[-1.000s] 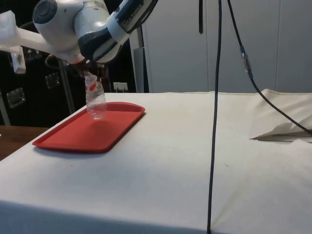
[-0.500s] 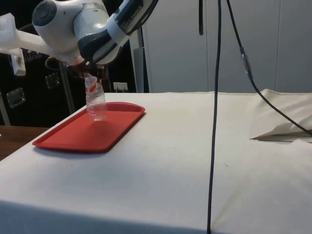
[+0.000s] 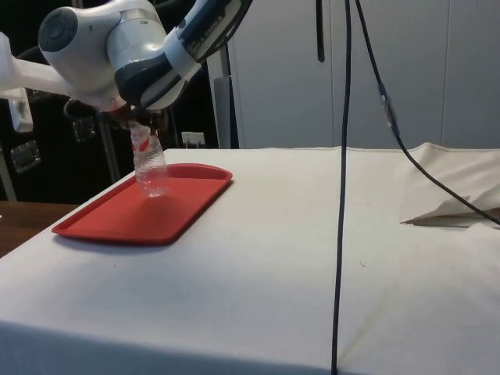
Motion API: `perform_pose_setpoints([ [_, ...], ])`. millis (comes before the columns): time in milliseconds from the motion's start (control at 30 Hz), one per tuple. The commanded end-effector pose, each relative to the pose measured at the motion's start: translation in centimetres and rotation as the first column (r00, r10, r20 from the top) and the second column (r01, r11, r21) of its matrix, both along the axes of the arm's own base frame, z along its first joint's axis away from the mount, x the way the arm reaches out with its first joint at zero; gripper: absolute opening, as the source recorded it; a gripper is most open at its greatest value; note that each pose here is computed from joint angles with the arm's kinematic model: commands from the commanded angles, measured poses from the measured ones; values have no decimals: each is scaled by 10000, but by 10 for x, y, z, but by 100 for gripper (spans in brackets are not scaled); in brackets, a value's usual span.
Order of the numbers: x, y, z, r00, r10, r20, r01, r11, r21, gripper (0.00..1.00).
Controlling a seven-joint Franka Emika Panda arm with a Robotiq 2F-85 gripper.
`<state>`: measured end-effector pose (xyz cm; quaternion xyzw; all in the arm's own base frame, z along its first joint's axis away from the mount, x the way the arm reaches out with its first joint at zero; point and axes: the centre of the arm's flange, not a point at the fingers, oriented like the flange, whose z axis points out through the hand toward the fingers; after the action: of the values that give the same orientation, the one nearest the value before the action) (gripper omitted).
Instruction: Place the bottle upright on the tray.
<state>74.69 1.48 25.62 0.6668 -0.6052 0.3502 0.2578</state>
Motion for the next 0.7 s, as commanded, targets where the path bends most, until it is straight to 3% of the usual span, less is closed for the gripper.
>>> perform_pose_setpoints([
  [0,1,2,0,10000,-11,4,11,10000,-19,0],
  [333,0,1,0,10000,-37,-42,37,10000,-73,0],
  [600,0,-2,-9,9999,-129,-49,130,9997,206,0],
  [633,0,-3,-7,9998,-150,-89,150,9999,25,0],
  [667,0,-3,-11,9999,-149,-53,150,9996,257,0],
])
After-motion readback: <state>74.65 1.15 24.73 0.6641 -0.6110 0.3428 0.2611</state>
